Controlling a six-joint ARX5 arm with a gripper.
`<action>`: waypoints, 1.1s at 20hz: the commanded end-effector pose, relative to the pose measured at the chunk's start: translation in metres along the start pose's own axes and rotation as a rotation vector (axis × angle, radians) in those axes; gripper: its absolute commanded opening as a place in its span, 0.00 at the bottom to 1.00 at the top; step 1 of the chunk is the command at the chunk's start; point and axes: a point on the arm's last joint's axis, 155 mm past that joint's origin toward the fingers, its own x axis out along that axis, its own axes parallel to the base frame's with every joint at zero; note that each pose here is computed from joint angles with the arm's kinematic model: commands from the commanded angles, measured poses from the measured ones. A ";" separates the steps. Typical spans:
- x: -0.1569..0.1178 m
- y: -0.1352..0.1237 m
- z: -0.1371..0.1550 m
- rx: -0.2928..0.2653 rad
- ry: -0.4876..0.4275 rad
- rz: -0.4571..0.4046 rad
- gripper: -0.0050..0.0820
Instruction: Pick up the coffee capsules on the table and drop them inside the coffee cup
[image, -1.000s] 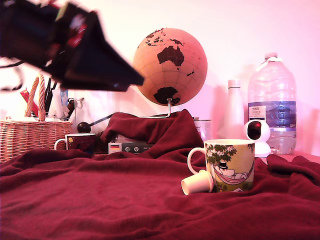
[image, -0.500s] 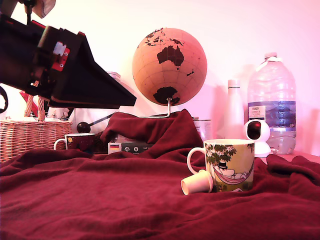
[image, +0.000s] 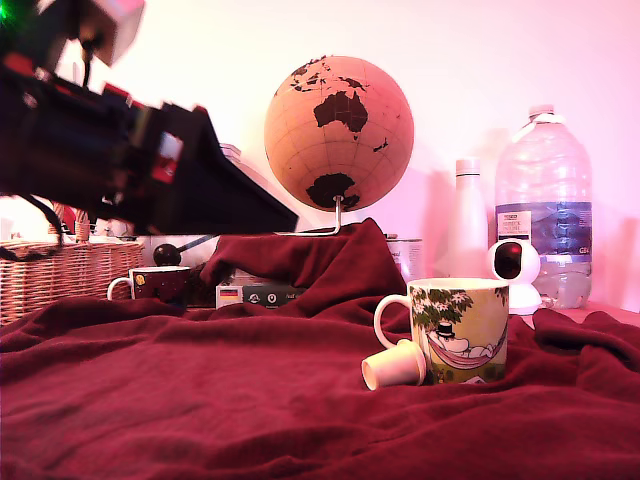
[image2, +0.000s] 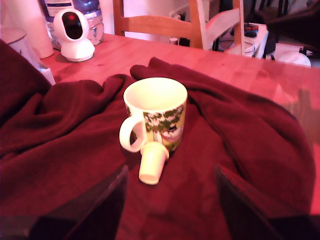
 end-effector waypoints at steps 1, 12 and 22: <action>0.004 0.001 -0.008 -0.013 0.011 -0.002 0.63; 0.034 0.000 -0.023 -0.018 0.039 -0.029 0.63; 0.058 0.000 -0.034 -0.014 0.038 -0.048 0.63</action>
